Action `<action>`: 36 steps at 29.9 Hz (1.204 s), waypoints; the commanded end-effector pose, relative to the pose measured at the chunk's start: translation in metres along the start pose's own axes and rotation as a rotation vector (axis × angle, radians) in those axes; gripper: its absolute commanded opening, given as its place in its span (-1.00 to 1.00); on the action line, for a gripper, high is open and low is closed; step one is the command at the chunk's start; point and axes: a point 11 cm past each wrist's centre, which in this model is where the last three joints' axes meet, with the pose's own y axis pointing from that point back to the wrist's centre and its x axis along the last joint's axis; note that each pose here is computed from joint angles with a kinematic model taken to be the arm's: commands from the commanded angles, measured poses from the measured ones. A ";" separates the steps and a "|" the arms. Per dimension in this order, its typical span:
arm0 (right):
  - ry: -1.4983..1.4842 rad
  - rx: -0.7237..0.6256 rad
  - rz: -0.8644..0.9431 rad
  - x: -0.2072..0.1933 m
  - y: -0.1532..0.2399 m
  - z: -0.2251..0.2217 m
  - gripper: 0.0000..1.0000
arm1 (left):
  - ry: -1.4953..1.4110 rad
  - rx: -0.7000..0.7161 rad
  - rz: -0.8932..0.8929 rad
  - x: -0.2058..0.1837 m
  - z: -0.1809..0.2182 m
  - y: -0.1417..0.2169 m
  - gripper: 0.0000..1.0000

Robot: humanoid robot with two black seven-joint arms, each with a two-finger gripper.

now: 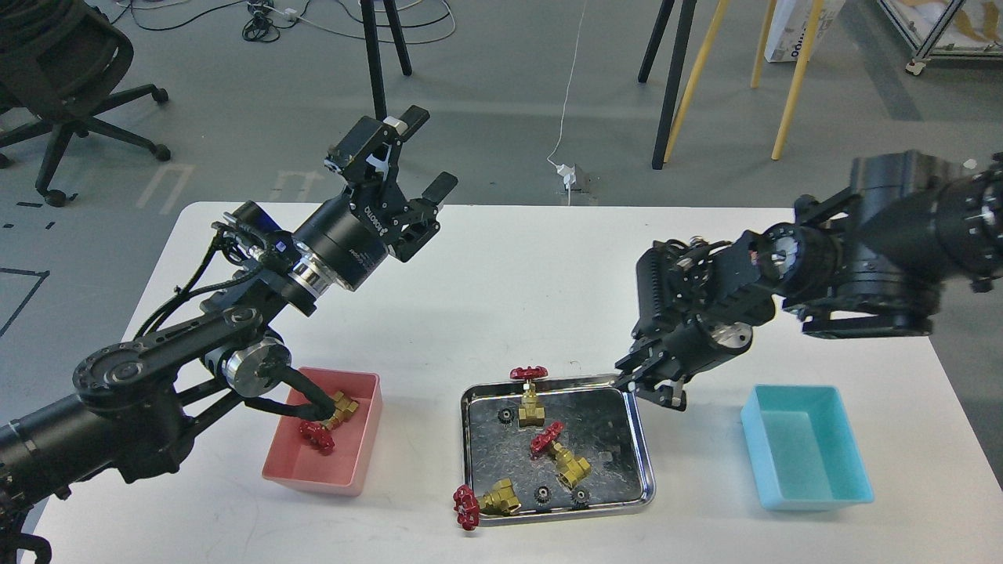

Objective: Place valve in pink box and gear in blue box
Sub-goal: 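Lift the gear and carry it over the light blue box, then open the right gripper to drop the gear into the blue box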

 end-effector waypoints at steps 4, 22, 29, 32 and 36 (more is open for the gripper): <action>-0.098 -0.062 -0.062 -0.089 0.050 -0.004 -0.74 | 0.012 -0.002 -0.007 -0.005 -0.002 -0.002 0.92; -0.263 -0.029 -0.053 -0.128 0.035 -0.030 1.00 | 0.041 -0.007 -0.028 -0.018 -0.007 -0.008 0.92; -0.540 -0.222 0.272 -0.067 0.046 0.022 1.00 | 0.022 -0.019 -0.019 -0.010 0.000 -0.009 0.92; -0.973 -0.285 0.656 -0.025 0.066 0.057 1.00 | -0.008 -0.041 -0.002 0.009 0.016 -0.014 0.92; -1.591 -0.038 1.145 0.031 0.107 0.096 1.00 | 0.017 -0.160 -0.034 0.049 0.065 -0.028 0.92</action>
